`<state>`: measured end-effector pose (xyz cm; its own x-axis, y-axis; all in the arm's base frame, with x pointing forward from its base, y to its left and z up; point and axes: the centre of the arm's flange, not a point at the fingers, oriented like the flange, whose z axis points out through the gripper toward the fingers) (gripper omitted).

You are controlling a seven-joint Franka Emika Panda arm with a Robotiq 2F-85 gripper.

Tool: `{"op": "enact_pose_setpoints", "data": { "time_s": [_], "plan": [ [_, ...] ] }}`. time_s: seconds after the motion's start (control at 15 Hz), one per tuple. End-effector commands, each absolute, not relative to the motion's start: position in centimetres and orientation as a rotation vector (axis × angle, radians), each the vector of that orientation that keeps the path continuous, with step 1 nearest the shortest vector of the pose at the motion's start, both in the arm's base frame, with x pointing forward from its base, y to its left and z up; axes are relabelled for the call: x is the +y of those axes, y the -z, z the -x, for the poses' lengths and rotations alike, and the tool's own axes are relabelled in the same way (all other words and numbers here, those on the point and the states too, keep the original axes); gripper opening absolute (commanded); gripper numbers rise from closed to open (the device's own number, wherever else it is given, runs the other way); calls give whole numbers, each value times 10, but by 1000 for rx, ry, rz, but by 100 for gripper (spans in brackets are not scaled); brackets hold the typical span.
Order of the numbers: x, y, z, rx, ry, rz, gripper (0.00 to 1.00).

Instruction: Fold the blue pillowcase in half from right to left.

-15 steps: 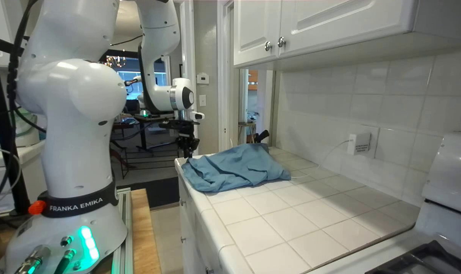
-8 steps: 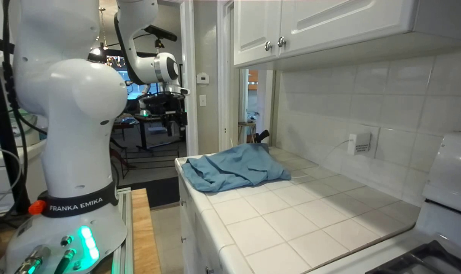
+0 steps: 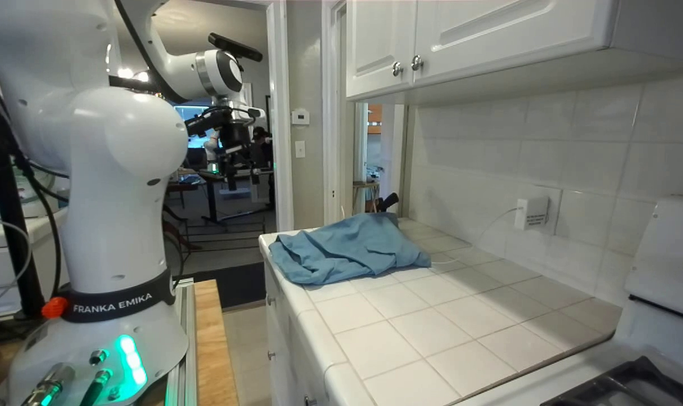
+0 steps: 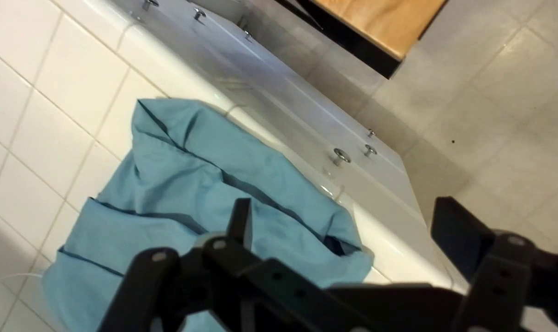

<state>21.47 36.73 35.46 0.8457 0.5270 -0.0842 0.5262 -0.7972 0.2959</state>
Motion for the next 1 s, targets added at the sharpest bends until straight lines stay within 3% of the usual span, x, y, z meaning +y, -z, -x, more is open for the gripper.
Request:
{"op": "enact_pose_setpoints", "data": {
  "time_s": [0.0,0.33,0.4,0.93],
  "plan": [
    [295,-372,-163,819,-28,-2679,100],
    [231,-387,-117,742,-78,-2567,100],
    [277,-363,-148,765,-20,-2576,100],
    [258,-377,-133,752,-78,-2572,100]
  ]
}}
